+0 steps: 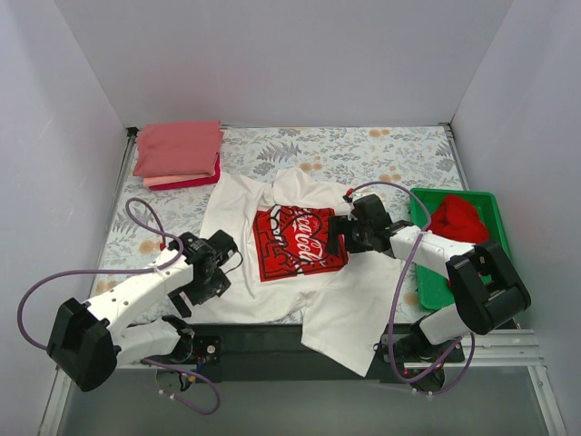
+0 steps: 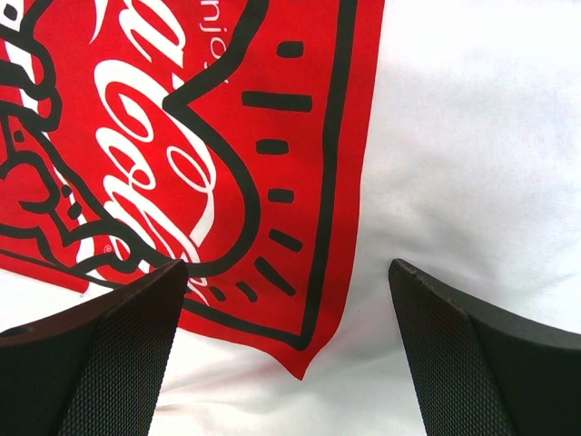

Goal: Fold and stack the t-shirts
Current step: Flatten the tshirt out

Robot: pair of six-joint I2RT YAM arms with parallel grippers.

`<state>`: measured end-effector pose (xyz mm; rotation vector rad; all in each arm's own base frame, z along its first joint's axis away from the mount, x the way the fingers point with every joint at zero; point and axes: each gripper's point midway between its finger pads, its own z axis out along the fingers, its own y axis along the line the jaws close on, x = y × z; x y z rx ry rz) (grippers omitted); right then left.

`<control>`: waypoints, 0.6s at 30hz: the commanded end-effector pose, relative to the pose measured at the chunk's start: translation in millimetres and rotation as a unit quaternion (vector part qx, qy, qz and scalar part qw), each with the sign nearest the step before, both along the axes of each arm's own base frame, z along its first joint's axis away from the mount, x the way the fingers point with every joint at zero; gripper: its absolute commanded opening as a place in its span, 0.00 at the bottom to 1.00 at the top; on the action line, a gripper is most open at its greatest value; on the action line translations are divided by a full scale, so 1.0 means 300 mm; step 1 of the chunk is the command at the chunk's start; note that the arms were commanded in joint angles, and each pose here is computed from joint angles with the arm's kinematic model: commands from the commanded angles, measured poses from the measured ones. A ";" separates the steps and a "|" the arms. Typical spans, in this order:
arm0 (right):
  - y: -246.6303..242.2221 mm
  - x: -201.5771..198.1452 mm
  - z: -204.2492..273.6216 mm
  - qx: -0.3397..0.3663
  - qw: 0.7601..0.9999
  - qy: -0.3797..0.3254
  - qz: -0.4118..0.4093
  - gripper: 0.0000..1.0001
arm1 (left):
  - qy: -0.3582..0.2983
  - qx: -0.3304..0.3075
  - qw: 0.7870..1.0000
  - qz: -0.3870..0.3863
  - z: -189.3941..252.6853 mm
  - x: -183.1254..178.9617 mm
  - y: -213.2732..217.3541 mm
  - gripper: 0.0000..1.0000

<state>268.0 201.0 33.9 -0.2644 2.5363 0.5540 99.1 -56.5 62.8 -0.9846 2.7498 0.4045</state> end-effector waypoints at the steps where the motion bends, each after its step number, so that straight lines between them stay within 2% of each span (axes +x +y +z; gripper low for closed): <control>1: -0.049 -0.066 -0.075 -0.029 0.999 0.042 0.002 0.98 | -0.120 -0.040 0.973 0.193 0.092 0.129 -0.056 0.89; 4: -0.030 -0.055 -0.033 -0.014 0.999 0.031 0.005 0.98 | -0.174 -0.042 0.971 0.161 0.138 0.245 -0.084 0.91; 6: -0.028 -0.047 0.001 -0.010 1.000 0.020 0.005 0.98 | -0.204 -0.053 0.971 0.113 0.187 0.333 -0.126 0.92; 7: -0.027 -0.035 0.021 -0.011 1.000 0.013 0.003 0.98 | -0.236 -0.076 0.965 0.088 0.212 0.407 -0.174 0.92; 9: -0.047 -0.021 0.050 -0.025 1.000 0.002 -0.008 0.98 | -0.239 -0.085 0.967 0.032 0.222 0.482 -0.220 0.93; 10: -0.049 -0.003 0.072 -0.027 1.000 -0.008 -0.013 0.98 | -0.257 -0.111 0.959 0.027 0.236 0.548 -0.252 0.93; 12: -0.060 0.011 0.098 -0.037 0.999 -0.020 -0.017 0.98 | -0.250 -0.112 0.962 0.002 0.220 0.619 -0.269 0.93; 13: -0.052 0.034 0.131 -0.033 0.999 -0.034 -0.013 0.98 | -0.264 -0.121 0.957 0.006 0.223 0.683 -0.268 0.93; 18: -0.046 0.156 0.223 -0.057 0.995 -0.081 -0.027 0.98 | -0.252 -0.111 0.961 -0.016 0.161 0.920 -0.261 0.94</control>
